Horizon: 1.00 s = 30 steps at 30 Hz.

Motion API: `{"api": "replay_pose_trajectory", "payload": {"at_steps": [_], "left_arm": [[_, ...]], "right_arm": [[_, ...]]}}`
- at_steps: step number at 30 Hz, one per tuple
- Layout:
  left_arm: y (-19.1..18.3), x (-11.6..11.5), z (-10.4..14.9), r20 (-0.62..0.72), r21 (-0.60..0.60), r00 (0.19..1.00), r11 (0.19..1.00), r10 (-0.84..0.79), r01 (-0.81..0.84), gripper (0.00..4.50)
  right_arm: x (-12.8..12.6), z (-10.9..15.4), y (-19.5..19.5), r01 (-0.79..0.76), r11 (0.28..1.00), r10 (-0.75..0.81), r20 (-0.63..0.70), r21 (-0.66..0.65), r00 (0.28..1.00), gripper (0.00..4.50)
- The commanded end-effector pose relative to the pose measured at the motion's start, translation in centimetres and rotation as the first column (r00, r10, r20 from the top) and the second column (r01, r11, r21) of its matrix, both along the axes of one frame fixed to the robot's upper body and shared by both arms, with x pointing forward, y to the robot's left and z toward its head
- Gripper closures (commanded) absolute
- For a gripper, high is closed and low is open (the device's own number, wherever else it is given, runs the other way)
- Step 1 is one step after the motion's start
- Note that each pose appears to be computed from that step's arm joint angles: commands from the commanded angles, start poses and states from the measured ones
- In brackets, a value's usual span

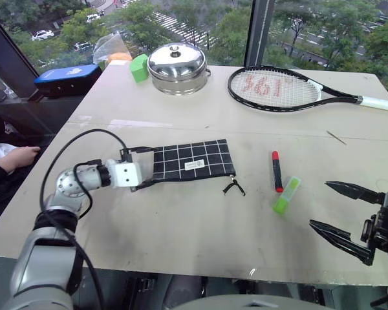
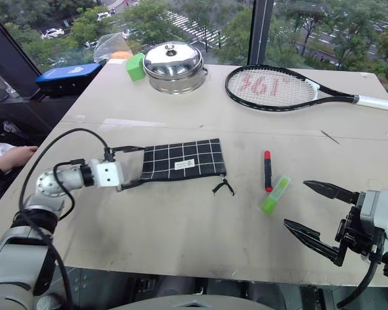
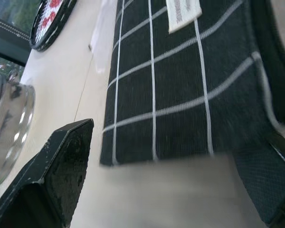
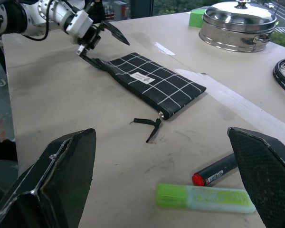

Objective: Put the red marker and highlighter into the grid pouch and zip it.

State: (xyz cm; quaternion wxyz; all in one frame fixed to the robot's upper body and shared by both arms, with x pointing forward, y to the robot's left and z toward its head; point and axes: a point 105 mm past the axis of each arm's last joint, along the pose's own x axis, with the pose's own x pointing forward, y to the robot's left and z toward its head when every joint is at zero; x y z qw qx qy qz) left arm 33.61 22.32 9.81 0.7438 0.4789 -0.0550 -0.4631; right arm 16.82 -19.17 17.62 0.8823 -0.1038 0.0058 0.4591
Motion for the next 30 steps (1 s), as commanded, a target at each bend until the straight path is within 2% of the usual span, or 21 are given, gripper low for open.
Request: {"api": "replay_pose_trajectory", "payload": {"at_steps": [1, 9, 10, 12, 13, 15, 19, 23, 28, 30], "left_arm": [[-1.0, -0.1, -1.7, -0.069, 0.03, 0.997, 0.999, -0.029, 0.031, 0.03], [-2.3, 0.9, -2.0, -0.05, 0.068, 0.998, 0.997, -0.04, 0.043, 0.03], [-2.7, 1.0, -2.1, -0.06, 0.052, 0.997, 0.997, -0.046, 0.049, 0.03], [-3.4, 1.3, -2.3, -0.178, -0.069, 0.984, 0.998, -0.024, 0.012, 0.03], [-3.7, 1.2, -2.4, -0.211, -0.09, 0.977, 0.996, -0.035, 0.016, 0.03], [-4.1, 1.3, -2.4, -0.223, -0.089, 0.974, 0.996, -0.047, 0.028, 0.03], [-4.3, 1.8, -2.2, -0.143, -0.029, 0.989, 0.999, -0.036, 0.032, 0.03], [-5.2, 1.8, -2.6, -0.281, -0.149, 0.959, 0.989, -0.039, -0.003, 0.03], [-6.3, 1.3, -2.6, -0.128, -0.003, 0.985, 0.993, -0.119, 0.12, 0.03], [-6.8, 1.3, -2.5, -0.089, 0.02, 0.986, 0.989, -0.142, 0.144, 0.03]], "right_arm": [[-0.3, 0.9, 0.7, -0.012, 1.0, 0.012, 0.044, 0.001, 0.999, 0.0], [0.0, 1.1, 1.5, 0.001, 1.0, -0.001, 0.056, 0.005, 0.998, 0.0], [0.1, 1.2, 1.6, 0.003, 1.0, -0.003, 0.058, 0.007, 0.998, 0.0], [0.2, 1.2, 1.8, 0.004, 1.0, -0.005, 0.06, 0.007, 0.998, 0.0], [0.2, 1.2, 1.9, 0.006, 1.0, -0.006, 0.062, 0.008, 0.998, 0.0], [0.3, 1.3, 1.9, 0.01, 1.0, -0.011, 0.065, 0.009, 0.998, 0.0], [0.2, 1.2, 1.8, 0.021, 1.0, -0.021, 0.067, 0.009, 0.998, 0.0], [0.2, 1.1, 1.8, 0.027, 1.0, -0.028, 0.071, 0.008, 0.997, 0.0], [0.2, 1.2, 1.9, 0.039, 0.999, -0.04, 0.077, 0.007, 0.996, 0.0], [0.1, 1.3, 2.0, 0.044, 0.999, -0.045, 0.078, 0.007, 0.996, 0.0]]}}
